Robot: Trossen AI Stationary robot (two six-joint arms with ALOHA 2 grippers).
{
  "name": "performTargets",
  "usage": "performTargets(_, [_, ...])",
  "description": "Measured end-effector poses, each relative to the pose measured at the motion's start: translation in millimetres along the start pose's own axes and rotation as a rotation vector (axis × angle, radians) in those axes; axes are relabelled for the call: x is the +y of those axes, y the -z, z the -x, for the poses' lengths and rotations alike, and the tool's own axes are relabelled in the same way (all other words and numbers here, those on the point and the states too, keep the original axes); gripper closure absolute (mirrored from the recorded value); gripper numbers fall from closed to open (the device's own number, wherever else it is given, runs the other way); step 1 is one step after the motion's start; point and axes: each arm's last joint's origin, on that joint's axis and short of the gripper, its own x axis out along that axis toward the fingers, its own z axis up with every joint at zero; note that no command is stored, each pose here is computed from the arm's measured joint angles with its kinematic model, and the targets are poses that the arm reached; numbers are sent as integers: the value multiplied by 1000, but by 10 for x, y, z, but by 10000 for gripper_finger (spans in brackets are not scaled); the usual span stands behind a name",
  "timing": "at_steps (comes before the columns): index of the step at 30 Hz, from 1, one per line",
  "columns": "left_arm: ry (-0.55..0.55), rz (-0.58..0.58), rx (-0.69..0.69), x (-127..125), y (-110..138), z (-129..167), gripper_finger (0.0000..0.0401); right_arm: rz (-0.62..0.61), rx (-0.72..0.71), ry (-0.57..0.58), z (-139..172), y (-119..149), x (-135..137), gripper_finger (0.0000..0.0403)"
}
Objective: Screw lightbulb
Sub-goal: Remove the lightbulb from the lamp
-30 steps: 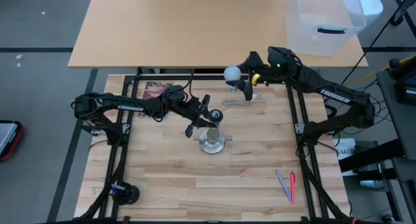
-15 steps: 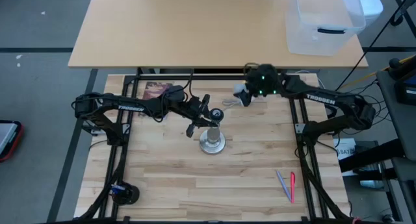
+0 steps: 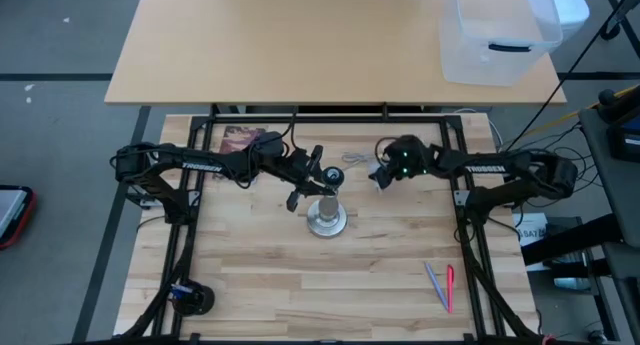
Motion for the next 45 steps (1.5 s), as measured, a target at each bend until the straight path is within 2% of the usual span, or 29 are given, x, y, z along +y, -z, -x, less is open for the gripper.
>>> performTargets(7, [-4,-6,-3,2,-3,-1,329,-30,2,50,-55,225,-4,139])
performTargets(20, [-56,-6,-12,15,-12,-2,329,-71,82,116,-263,429,25,138])
performTargets(28, [-57,-11,-21,14,-23,-2,329,-52,61,77,-342,433,62,135])
performTargets(39, [-85,-18,-37,-5,-39,-23,329,22,88,16,-347,441,96,80])
performTargets(45, [-87,-19,-37,-28,-40,-39,321,39,85,-12,-329,432,114,70])
